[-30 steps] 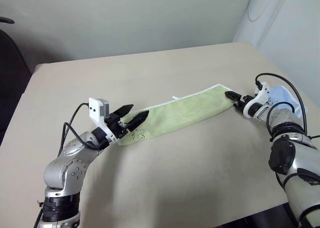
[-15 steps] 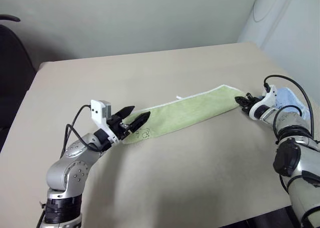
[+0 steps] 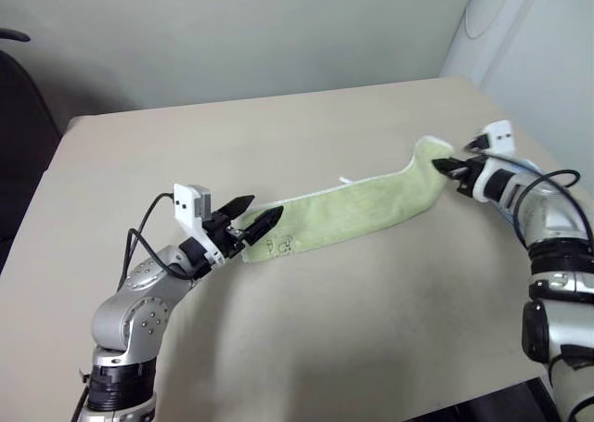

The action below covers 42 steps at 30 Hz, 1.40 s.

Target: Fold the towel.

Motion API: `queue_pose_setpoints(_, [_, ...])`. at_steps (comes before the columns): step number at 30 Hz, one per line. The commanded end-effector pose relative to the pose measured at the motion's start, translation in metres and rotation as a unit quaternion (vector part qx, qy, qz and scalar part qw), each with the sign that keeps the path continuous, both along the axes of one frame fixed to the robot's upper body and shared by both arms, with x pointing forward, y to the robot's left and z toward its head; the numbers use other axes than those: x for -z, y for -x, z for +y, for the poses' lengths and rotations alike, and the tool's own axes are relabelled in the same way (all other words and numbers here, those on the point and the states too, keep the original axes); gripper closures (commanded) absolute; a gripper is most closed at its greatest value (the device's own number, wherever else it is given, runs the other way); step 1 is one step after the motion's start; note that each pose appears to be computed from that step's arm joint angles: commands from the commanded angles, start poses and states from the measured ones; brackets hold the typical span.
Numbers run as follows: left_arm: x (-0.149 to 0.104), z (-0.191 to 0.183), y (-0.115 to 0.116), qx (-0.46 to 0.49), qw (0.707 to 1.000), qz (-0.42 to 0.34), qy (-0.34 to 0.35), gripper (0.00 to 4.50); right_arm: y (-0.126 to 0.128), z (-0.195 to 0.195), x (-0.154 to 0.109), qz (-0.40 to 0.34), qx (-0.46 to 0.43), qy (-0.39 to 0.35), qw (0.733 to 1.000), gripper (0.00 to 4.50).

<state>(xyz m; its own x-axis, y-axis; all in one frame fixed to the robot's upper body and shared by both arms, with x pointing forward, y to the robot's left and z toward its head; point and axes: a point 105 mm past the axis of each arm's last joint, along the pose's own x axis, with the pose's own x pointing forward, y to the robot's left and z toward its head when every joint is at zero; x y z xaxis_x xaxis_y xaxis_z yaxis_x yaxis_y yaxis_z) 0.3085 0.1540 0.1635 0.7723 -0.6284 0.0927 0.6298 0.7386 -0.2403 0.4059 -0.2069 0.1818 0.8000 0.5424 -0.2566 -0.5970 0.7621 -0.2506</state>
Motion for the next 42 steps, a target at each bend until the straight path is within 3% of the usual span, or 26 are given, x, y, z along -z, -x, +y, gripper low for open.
queue_pose_setpoints(1, [-0.010, -0.002, 0.002, 0.000, 1.000, -0.026, 0.000, 0.00, 0.016, 0.036, 0.009, -0.051, -0.108, 0.149, 0.982, 4.49])
queue_pose_setpoints(6, [-0.009, -0.003, 0.004, -0.004, 1.000, -0.026, 0.004, 0.00, 0.033, 0.064, 0.044, -0.052, -0.187, 0.228, 0.954, 4.49])
queue_pose_setpoints(11, [-0.009, -0.003, 0.005, -0.009, 1.000, -0.026, 0.006, 0.00, 0.035, 0.074, 0.051, -0.035, -0.200, 0.205, 0.957, 4.49])
queue_pose_setpoints(14, [-0.009, -0.002, 0.006, -0.012, 1.000, -0.025, 0.006, 0.00, 0.034, 0.071, 0.048, -0.020, -0.193, 0.177, 0.965, 3.84])
queue_pose_setpoints(20, [-0.007, -0.002, 0.007, -0.012, 1.000, -0.022, 0.005, 0.00, 0.042, 0.062, 0.020, -0.032, -0.187, 0.106, 0.976, 1.86])
queue_pose_setpoints(26, [-0.006, 0.012, 0.009, -0.035, 0.999, -0.016, 0.012, 0.00, 0.057, 0.040, -0.015, -0.029, -0.175, 0.002, 0.984, 1.86])
queue_pose_setpoints(29, [-0.006, 0.021, 0.009, -0.052, 0.998, -0.008, 0.032, 0.00, 0.051, 0.032, -0.022, -0.020, -0.148, -0.036, 0.988, 2.44])
queue_pose_setpoints(35, [0.007, 0.032, 0.013, -0.071, 0.994, 0.040, 0.073, 0.00, 0.021, 0.038, 0.018, 0.011, -0.103, -0.028, 0.994, 4.46])
queue_pose_setpoints(42, [0.024, 0.040, 0.024, -0.094, 0.987, 0.090, 0.094, 0.00, 0.005, 0.044, 0.093, 0.084, -0.076, 0.010, 0.994, 4.46])
